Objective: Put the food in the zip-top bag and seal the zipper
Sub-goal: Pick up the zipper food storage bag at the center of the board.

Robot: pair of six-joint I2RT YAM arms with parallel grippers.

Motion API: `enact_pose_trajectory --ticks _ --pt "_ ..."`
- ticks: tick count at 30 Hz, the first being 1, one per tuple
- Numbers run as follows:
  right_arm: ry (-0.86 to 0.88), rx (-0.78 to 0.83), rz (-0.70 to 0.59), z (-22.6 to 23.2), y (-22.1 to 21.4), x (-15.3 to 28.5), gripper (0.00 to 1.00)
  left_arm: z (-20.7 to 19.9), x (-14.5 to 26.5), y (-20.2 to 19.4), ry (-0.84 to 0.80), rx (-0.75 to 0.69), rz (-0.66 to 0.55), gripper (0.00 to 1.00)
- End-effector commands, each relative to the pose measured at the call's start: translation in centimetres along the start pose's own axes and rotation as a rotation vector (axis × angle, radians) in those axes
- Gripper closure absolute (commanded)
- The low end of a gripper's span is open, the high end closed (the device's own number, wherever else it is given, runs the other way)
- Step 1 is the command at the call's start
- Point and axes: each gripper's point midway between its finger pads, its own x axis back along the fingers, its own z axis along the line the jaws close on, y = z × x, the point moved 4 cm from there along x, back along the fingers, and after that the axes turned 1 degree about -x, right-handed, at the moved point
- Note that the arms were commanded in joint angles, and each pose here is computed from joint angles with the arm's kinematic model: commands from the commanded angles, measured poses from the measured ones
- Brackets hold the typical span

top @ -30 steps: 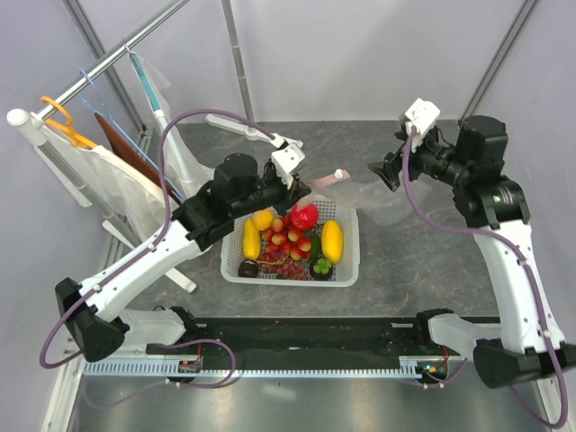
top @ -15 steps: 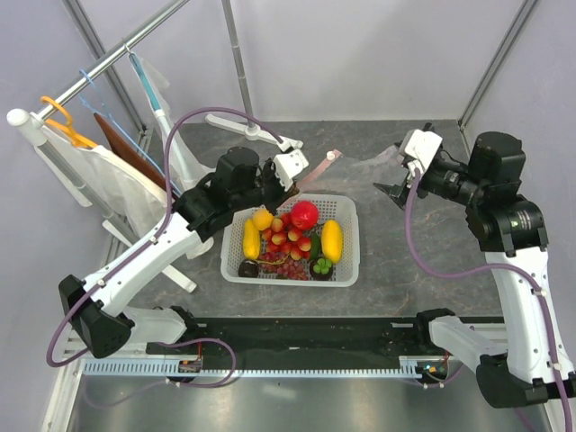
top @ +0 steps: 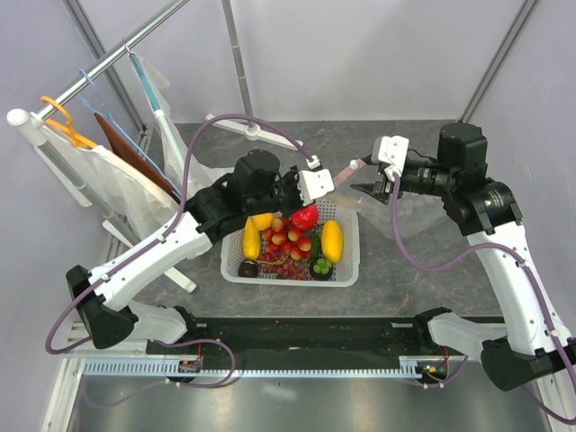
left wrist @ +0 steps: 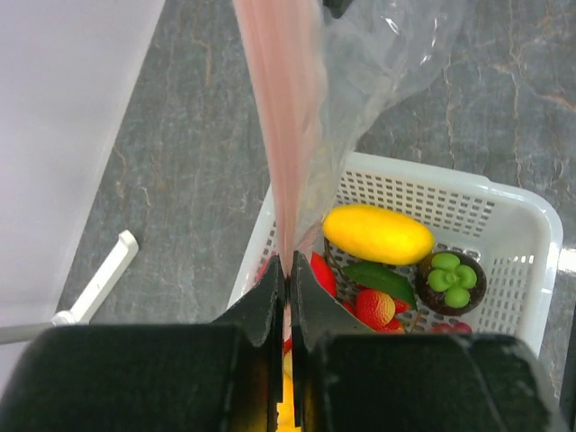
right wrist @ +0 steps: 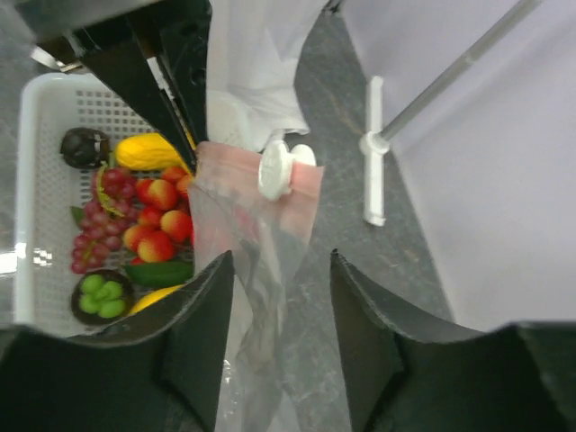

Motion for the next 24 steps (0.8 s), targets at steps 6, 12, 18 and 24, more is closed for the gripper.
enact_pose_trajectory --ticks 6,12,18,24 --pt "0.021 0.154 0.043 1.7 -1.7 -1.1 1.00 -1.0 1.7 1.0 -0.062 0.026 0.003 0.73" --pt "0.030 0.544 -0.022 4.3 -3.2 0.0 1.00 -4.1 7.0 1.2 -0.189 0.004 -0.149 0.26" --pt "0.181 0.748 -0.115 7.4 -3.5 0.0 1.00 -4.5 8.4 1.5 -0.148 -0.072 -0.280 0.25" --pt "0.251 0.950 -0.161 8.8 -3.6 0.2 1.00 -4.7 7.6 1.6 -0.131 -0.221 -0.390 0.28"
